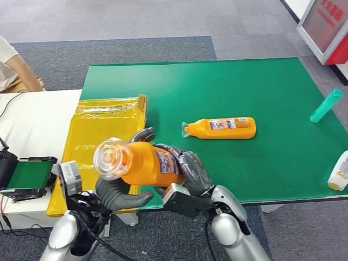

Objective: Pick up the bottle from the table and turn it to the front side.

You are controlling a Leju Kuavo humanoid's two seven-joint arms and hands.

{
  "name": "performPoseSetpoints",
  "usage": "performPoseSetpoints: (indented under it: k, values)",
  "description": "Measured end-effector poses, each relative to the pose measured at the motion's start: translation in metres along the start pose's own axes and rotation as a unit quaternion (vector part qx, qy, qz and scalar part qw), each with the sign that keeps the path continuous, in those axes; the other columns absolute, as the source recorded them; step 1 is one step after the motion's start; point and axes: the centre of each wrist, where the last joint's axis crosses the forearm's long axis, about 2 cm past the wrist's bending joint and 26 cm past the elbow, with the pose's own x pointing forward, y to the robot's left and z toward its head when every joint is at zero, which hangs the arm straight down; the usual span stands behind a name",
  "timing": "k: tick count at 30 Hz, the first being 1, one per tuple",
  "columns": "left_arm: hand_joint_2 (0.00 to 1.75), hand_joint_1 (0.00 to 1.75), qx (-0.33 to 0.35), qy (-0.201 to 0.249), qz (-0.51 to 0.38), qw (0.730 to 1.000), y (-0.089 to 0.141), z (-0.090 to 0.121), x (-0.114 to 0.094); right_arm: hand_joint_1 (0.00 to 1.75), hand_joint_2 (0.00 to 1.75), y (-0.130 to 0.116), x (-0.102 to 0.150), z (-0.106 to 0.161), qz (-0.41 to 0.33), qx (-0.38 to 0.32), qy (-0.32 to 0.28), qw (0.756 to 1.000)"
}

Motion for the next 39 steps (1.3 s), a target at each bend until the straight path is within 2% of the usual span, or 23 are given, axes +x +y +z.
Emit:
performPoseSetpoints:
  k: [3,11,15,30,31,34,35,39]
  values:
    - [1.75,0.0,0.006,0.004,-0.03,1.0,-0.0005,-0.0026,0.0006,1.75,1.75,0.0025,0.0004,0.0016,0.005,0.009,0.003,1.0]
    - [1.75,0.04,0.006,0.001,-0.038,0.999,0.0004,-0.0071,0.0033,1.75,1.75,0.005,0.0019,0.0015,0.015,0.021,0.006,1.0]
    - [1.75,1.75,0.004,0.011,-0.061,0.998,0.0006,-0.008,0.004,1.75,1.75,0.0059,0.002,0.0028,0.02,0.024,0.01,0.999]
    - [1.75,1.75,-0.004,-0.001,-0.059,0.998,-0.0001,-0.0065,0.003,1.75,1.75,0.0036,0.0037,0.0075,0.023,0.011,0.006,1.0]
    - [1.75,1.75,-0.003,-0.001,-0.057,0.998,-0.0002,-0.0062,0.0029,1.48,1.75,0.004,0.0037,0.0081,0.022,0.011,0.006,1.0]
    - [1.75,1.75,-0.001,-0.003,-0.054,0.999,-0.0006,-0.0051,0.0022,0.21,1.75,0.0043,0.0038,0.0089,0.016,0.009,0.008,1.0]
    - [1.75,1.75,0.002,-0.004,-0.054,0.999,-0.0008,-0.0048,0.0021,0.03,1.75,0.0041,0.0037,0.0091,0.011,0.008,0.011,1.0]
    - [1.75,1.75,0.021,-0.008,-0.072,0.997,-0.0027,-0.0055,0.0039,0.0,1.75,-0.0004,0.0031,0.0094,-0.022,0.001,0.026,0.999]
